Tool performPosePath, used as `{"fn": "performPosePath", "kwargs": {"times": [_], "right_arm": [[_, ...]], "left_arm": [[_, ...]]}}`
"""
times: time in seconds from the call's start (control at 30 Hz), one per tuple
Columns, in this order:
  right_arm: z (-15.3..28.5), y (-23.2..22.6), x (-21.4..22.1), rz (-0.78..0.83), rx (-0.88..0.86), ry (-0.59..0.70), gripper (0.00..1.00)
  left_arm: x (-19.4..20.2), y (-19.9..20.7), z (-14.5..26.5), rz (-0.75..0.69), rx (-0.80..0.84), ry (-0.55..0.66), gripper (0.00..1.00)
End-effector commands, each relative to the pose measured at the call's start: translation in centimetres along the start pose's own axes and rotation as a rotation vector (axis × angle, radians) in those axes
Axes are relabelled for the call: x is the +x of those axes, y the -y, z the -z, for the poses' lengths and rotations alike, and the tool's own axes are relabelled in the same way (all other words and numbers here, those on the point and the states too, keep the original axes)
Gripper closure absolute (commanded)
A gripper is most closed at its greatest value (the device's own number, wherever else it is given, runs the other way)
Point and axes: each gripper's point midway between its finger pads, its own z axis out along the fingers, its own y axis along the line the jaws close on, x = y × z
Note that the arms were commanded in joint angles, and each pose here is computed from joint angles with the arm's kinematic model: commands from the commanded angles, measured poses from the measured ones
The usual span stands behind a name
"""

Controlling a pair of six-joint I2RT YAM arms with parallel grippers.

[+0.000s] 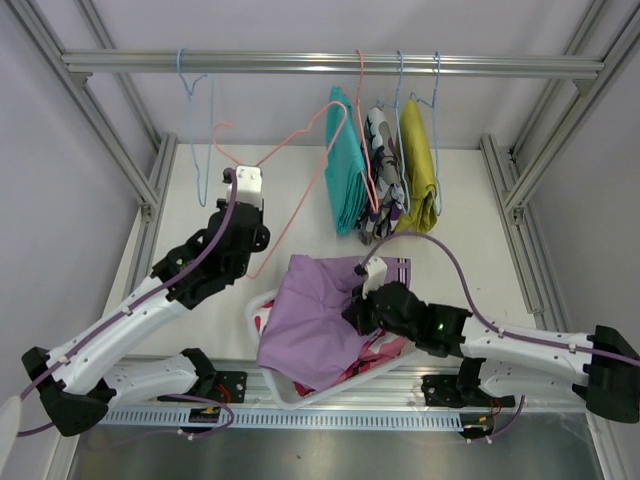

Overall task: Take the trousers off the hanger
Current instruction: Place the trousers in the bin.

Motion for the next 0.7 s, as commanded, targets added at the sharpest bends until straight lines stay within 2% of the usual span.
{"fn": "performPosePath", "kwargs": {"times": [0.0, 0.1, 0.2, 0.27, 0.3, 0.33, 0.37, 0.4, 0.43, 0.47, 0.5, 0.6, 0.67], "right_arm": [[-0.5, 1.6, 4.3, -0.112, 0.007, -0.024, 1.0], [-0.8, 2.8, 6.4, -0.141, 0.031, -0.042, 1.0], [-0.3, 2.4, 5.1, -0.108, 0.045, -0.047, 1.0], [0.3, 1.5, 3.0, -0.082, 0.04, -0.025, 0.93], [0.8, 1.5, 2.4, -0.045, 0.053, -0.036, 0.87], [1.7, -0.3, -1.1, -0.041, 0.027, 0.027, 0.86], [2.2, -1.0, -2.7, -0.029, 0.02, 0.052, 0.84], [2.9, -1.4, -3.9, -0.015, 0.023, 0.059, 0.75], [4.1, -3.1, -7.4, 0.0, -0.005, 0.126, 0.71], [4.7, -3.7, -9.1, 0.009, -0.013, 0.154, 0.66], [5.3, -3.8, -10.6, 0.014, 0.0, 0.182, 0.54], [7.3, -5.0, -16.1, 0.033, 0.013, 0.309, 0.46], [8.4, -5.2, -19.2, 0.028, 0.025, 0.379, 0.43]], "left_arm": [[-2.6, 0.0, 0.9, 0.049, 0.02, 0.054, 0.99], [-2.5, 0.1, 0.8, 0.041, 0.021, 0.047, 0.99], [-2.3, 0.5, 0.7, 0.036, 0.03, 0.037, 0.99], [-2.2, 0.7, 0.7, 0.031, 0.032, 0.035, 0.99], [-2.2, 0.7, 0.7, 0.031, 0.031, 0.035, 0.99], [-2.0, 0.7, 0.7, 0.024, 0.028, 0.033, 0.99], [-2.2, 0.7, 0.8, 0.028, 0.031, 0.037, 0.99], [-2.2, 0.7, 0.9, 0.029, 0.033, 0.039, 0.99], [-2.5, 0.7, 1.0, 0.035, 0.037, 0.047, 0.99], [-2.5, 0.9, 1.1, 0.035, 0.048, 0.047, 0.99], [-2.6, 0.9, 1.2, 0.038, 0.056, 0.051, 0.99], [-2.8, 1.3, 1.6, 0.046, 0.086, 0.059, 0.99], [-3.0, 1.4, 1.9, 0.05, 0.099, 0.066, 0.99]]}}
